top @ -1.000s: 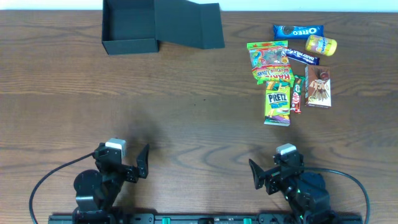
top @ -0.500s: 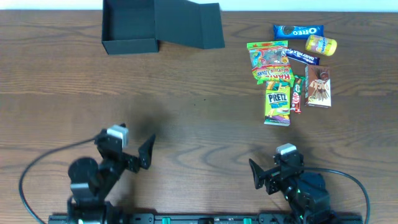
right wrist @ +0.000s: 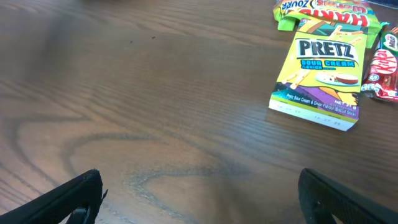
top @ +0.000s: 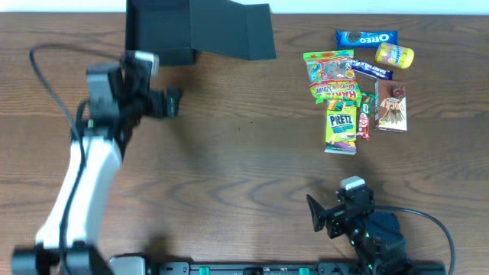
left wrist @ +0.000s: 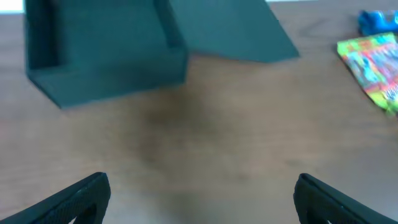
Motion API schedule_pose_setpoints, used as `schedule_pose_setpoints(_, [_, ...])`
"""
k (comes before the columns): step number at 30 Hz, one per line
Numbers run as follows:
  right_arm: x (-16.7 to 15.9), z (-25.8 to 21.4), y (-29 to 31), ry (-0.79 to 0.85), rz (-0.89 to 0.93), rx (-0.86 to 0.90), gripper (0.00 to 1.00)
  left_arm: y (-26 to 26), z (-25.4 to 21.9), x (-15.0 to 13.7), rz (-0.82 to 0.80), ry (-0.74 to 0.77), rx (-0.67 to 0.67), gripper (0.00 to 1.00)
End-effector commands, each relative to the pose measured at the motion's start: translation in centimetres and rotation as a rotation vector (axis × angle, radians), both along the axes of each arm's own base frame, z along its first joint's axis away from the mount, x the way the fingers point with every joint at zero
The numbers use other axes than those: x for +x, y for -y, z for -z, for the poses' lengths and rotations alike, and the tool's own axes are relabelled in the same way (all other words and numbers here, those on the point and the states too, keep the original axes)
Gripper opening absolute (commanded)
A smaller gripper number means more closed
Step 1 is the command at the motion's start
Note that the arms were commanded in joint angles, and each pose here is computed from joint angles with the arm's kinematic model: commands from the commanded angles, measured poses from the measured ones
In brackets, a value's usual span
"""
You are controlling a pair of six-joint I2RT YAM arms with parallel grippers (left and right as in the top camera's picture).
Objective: Pack container
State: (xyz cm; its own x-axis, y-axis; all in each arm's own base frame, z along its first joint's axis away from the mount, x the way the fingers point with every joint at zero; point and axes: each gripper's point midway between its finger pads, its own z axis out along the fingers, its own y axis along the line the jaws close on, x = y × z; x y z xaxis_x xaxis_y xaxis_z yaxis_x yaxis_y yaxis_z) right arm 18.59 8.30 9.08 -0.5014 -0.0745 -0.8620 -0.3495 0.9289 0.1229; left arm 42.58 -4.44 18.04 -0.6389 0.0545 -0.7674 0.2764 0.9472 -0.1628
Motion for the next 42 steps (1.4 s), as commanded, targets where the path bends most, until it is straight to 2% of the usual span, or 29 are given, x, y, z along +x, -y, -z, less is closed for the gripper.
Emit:
schedule_pose_setpoints(1, [0.0, 0.1, 0.1, 0.0, 0.009, 0.003, 0.99, -1.2, -1.7, 4.3, -0.03, 0.042, 0.044, 0.95])
schedule_pose_setpoints(7, [0.0, 0.1, 0.1, 0.0, 0.009, 0.003, 0.99, -2.1, -2.8, 12.5, -0.055, 0.058, 0.086, 0.95])
schedule_pose_setpoints(12, [0.0, 0.1, 0.1, 0.0, 0.009, 0.003, 0.99, -2.6, -0.5, 19.0, -0.047, 0.035, 0.167, 0.96])
schedule_pose_setpoints(18, [0.0, 0.1, 0.1, 0.0, 0.009, 0.004, 0.99, -3.1, 2.8, 23.0, -0.067, 0.023, 0.134, 0.95])
schedule_pose_setpoints(24, [0.0, 0.1, 0.1, -0.001, 0.009, 0.003, 0.99, -2.5, 8.6, 21.6, -0.032, -0.133, 0.103, 0.95])
schedule_pose_setpoints(29, [0.0, 0.1, 0.1, 0.0, 0.009, 0.003, 0.99, -2.7, 10.3, 19.8, -0.028, -0.231, 0.099, 0.96])
schedule_pose_setpoints(39, [0.0, 0.1, 0.1, 0.0, 0.009, 0.004, 0.99, -2.2, 13.1, 14.1, -0.014, -0.497, 0.084, 0.95])
schedule_pose_setpoints(42, [0.0, 0.1, 0.1, 0.0, 0.009, 0.004, 0.99, -2.1, 13.5, 12.5, -0.056, -0.581, 0.051, 0.95])
